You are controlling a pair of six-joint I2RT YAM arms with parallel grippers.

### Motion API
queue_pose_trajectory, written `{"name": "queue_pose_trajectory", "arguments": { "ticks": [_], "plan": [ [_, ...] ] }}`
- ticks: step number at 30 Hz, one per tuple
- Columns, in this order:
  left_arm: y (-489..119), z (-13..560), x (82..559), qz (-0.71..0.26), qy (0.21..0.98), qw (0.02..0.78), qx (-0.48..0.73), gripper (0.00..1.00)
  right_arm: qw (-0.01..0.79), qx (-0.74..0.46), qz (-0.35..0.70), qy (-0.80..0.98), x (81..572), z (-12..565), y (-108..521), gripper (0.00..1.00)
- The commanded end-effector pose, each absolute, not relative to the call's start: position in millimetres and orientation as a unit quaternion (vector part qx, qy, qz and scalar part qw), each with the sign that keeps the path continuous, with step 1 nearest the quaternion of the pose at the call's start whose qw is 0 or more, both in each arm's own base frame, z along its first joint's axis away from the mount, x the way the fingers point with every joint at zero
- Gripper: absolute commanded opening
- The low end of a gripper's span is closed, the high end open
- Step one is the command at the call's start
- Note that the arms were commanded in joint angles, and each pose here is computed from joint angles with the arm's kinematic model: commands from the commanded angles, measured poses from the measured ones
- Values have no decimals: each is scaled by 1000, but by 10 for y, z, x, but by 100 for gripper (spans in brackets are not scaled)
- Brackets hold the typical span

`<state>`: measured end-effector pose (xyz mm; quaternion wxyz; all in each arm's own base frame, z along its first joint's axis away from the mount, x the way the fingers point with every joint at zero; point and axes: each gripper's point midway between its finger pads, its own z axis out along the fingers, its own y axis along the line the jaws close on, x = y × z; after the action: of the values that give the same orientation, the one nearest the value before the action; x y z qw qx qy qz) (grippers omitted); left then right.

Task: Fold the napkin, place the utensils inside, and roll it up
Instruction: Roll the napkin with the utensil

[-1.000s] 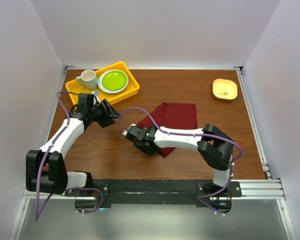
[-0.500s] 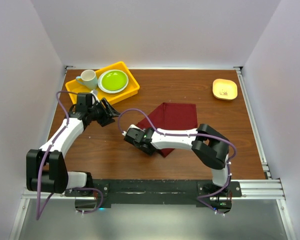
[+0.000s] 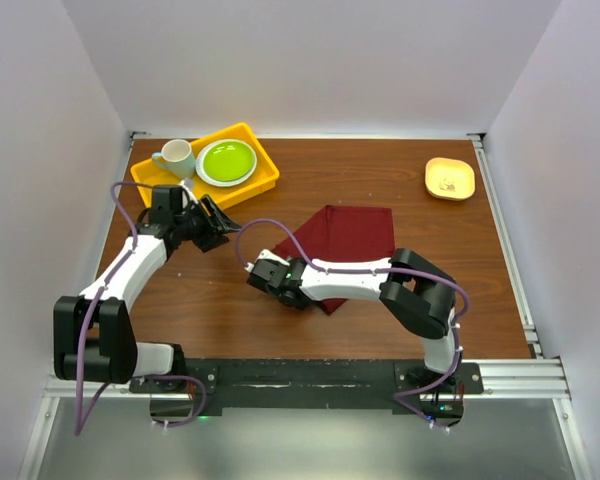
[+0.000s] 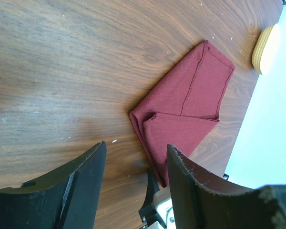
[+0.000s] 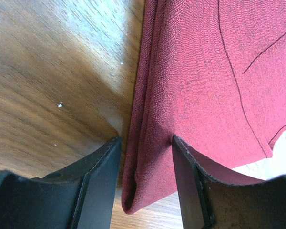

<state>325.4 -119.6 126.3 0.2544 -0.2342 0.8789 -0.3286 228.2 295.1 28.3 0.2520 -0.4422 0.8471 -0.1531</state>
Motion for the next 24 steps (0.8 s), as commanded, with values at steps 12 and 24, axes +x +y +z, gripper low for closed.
{"name": "queue_pose_trajectory", "arguments": {
  "ticks": [12, 24],
  "plan": [
    [-1293, 1136, 3223, -365, 878, 235, -203, 65, 193, -413, -111, 883, 2227, -233, 2812, 38],
    [-1482, 849, 3063, -419, 864, 168, -223, 70, 127, -374, 2, 919, 2177, -290, 2780, 0]
  ]
}}
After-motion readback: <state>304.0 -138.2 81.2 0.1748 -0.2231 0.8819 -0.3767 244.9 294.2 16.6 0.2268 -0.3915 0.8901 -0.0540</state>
